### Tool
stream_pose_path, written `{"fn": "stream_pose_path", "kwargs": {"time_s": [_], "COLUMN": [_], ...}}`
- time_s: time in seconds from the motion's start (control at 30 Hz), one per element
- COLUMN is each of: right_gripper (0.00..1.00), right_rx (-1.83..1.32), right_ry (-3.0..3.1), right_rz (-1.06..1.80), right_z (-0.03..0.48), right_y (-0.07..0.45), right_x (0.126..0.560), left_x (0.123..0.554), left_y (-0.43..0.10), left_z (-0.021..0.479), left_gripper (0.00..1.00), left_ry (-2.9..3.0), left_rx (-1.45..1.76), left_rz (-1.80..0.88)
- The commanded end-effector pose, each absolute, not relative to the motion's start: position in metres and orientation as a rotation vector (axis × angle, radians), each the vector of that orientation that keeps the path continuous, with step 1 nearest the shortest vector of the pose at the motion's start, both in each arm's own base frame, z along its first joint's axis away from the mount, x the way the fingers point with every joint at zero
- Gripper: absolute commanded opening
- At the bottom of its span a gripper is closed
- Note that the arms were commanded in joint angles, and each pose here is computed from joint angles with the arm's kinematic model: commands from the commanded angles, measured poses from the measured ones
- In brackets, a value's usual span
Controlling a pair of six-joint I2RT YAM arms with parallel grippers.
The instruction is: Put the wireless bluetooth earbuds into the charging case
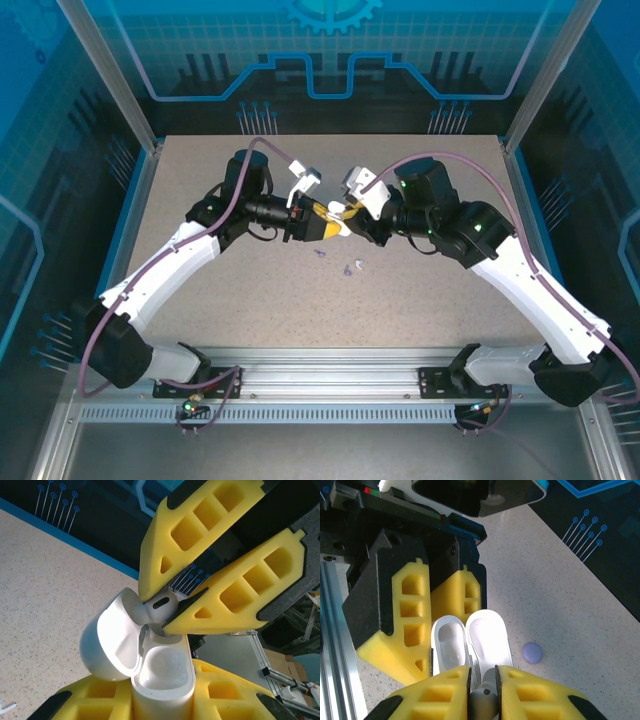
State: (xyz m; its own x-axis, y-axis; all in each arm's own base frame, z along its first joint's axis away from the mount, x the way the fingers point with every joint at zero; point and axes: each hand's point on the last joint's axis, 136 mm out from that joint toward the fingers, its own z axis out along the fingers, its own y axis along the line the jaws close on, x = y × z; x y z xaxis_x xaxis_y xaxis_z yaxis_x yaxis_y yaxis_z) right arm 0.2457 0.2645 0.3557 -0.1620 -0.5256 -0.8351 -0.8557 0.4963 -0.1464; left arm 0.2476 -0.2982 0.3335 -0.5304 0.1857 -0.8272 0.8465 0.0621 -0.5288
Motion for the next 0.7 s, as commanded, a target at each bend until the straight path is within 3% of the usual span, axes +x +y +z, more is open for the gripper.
{"fn": "stream_pose_path", "kwargs": {"time_s": [0.0, 0.13, 0.4, 0.67], "right_gripper": [0.22, 0.26, 0.47, 0.58], "right_rx": [-1.19, -1.185, -1.125, -0.97], "right_ry": [1.806, 1.807, 1.804, 1.827], "right_rz": [0.578, 0.612, 0.618, 0.553], "right_z": [0.365, 0.368, 0.381, 0.395], "right_y": [0.281, 0.286, 0.285, 0.265], "right_x": [0.23, 0.229, 0.234, 0.25], "left_x": [0.251, 0.251, 0.25, 0.248], "left_y": [-0.301, -0.301, -0.299, -0.298], "left_z": [0.354, 0.356, 0.359, 0.355], "left_gripper": [0.05, 0.05, 0.06, 0.06], "left_ry": [1.689, 1.662, 1.61, 1.595], "left_rx": [1.055, 1.054, 1.05, 1.059], "left_rz": [-1.484, -1.475, -1.454, -1.44]}}
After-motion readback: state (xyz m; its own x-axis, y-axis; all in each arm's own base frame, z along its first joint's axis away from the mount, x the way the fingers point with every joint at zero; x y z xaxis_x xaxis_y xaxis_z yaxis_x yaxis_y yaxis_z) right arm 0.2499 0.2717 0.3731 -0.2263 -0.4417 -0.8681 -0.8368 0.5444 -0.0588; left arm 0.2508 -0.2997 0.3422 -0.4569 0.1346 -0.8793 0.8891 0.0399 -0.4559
